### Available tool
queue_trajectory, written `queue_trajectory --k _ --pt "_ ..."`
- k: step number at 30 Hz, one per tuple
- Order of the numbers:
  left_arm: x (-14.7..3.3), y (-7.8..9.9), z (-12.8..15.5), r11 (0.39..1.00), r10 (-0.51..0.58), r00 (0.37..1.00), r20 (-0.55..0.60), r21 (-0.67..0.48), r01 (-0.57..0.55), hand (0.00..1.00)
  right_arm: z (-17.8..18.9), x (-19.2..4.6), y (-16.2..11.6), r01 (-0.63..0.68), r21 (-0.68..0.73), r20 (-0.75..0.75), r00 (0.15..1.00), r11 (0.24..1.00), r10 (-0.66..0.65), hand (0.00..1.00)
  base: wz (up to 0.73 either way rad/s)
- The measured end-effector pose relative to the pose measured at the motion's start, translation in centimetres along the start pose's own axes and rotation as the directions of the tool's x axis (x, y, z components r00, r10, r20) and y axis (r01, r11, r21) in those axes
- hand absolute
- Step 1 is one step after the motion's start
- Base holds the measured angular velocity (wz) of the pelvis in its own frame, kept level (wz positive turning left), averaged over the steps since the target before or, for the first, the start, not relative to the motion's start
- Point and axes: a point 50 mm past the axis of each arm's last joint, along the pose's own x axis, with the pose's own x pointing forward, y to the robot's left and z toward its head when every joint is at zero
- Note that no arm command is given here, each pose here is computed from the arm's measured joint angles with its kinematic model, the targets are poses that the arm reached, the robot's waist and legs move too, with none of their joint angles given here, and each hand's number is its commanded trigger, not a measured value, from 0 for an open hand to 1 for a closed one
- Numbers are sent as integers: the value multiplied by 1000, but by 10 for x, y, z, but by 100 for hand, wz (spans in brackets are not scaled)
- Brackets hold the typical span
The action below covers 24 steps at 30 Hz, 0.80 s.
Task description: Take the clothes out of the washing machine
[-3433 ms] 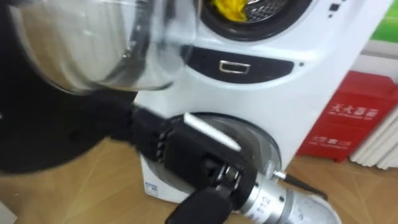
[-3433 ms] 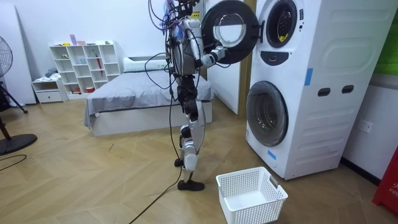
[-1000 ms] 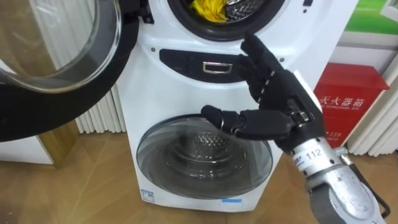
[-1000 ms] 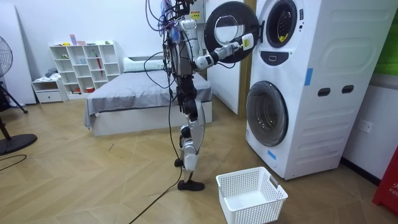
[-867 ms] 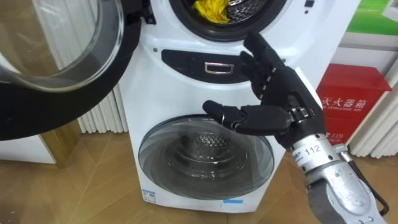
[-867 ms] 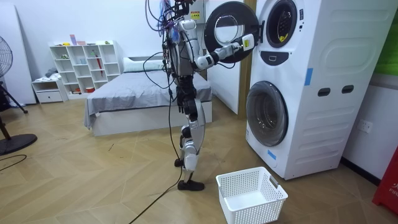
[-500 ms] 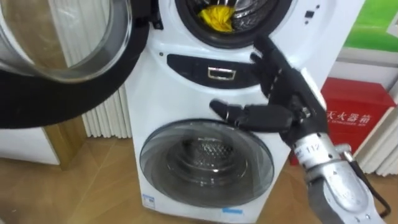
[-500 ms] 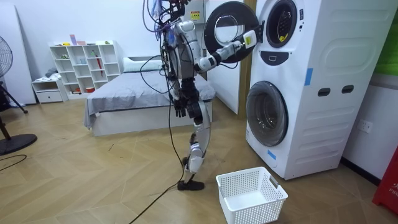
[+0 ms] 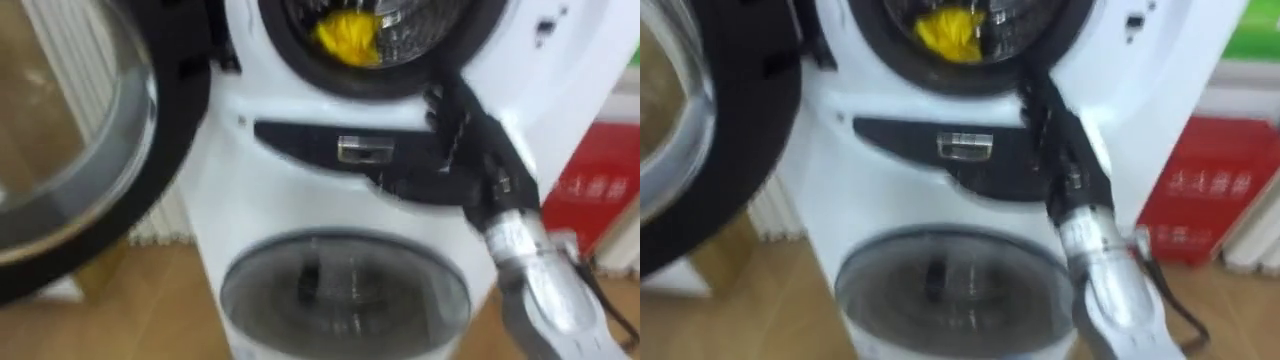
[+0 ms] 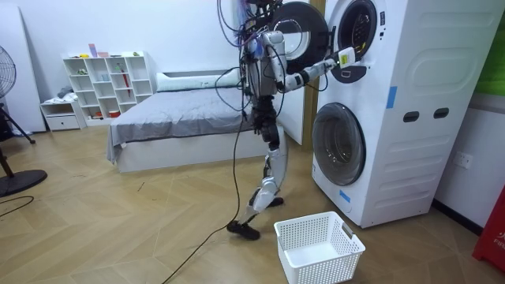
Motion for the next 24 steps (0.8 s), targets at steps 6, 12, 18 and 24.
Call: queue_trajectory --k 6,12,18,24 --pt "4 2 41 1000 11 994 112 -15 -10 0 -1 1 -13 52 -33 -4 999 998 -52 0 -4" --pt "0 -1 3 1000 4 1000 18 -15 -4 0 1 1 -12 17 4 -5 1000 1000 -17 0 -4" --pt "-6 0 -33 1000 -1 996 -89 -24 -1 0 3 1 -6 -51 7 1 999 999 51 0 -2" --pt "-7 -4 -39 999 -39 992 -119 -27 36 0 5 1 -2 -115 13 0 993 993 115 0 5"
